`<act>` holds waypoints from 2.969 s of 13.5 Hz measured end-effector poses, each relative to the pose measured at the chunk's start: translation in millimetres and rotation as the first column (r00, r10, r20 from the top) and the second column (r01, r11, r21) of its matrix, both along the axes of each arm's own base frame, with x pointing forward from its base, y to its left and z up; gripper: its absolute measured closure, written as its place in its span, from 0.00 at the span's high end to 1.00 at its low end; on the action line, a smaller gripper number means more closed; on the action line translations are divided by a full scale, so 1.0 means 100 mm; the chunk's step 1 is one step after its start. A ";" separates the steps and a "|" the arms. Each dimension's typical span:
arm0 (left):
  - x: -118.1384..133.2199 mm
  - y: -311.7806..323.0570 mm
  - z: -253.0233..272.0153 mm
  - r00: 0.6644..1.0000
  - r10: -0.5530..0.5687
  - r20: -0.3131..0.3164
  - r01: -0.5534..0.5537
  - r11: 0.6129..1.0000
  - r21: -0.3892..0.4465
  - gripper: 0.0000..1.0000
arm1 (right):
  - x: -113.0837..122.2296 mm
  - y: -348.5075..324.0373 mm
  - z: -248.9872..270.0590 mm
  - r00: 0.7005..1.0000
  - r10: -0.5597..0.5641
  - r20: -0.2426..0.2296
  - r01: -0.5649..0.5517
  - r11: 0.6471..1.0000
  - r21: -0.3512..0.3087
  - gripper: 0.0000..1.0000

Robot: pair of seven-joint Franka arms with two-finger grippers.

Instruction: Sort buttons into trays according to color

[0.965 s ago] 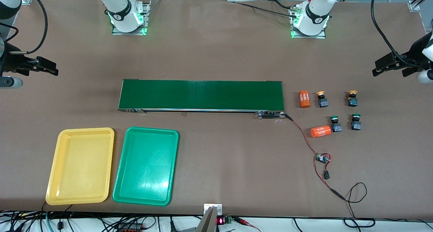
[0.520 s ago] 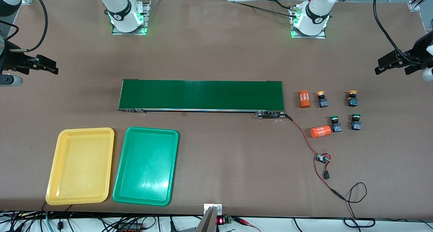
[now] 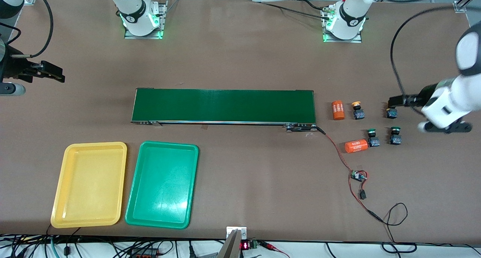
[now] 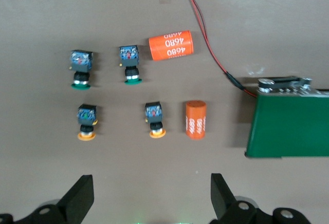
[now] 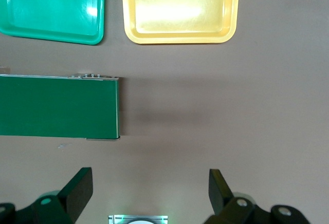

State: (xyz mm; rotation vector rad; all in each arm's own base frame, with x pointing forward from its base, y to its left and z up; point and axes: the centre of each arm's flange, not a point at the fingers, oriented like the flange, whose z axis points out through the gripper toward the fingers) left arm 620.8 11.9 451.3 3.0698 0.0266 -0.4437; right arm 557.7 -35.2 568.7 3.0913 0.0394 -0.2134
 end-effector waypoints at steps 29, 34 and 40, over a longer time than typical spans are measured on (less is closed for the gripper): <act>0.39 -0.40 -2.80 0.198 -0.937 0.289 0.977 0.167 -0.131 0.73 | 0.00 -0.10 0.07 1.000 -0.019 0.016 0.019 1.000 -0.001 1.00; 0.47 -0.49 -2.51 0.117 -0.941 0.318 0.992 0.095 -0.082 0.50 | 0.03 -0.10 0.01 1.000 -0.021 0.005 0.021 1.000 -0.002 1.00; -0.01 -1.34 -1.67 -0.015 -0.930 0.367 0.989 -0.067 -0.129 0.50 | 0.14 -0.09 -0.22 0.999 -0.021 -0.028 0.021 1.000 0.004 1.00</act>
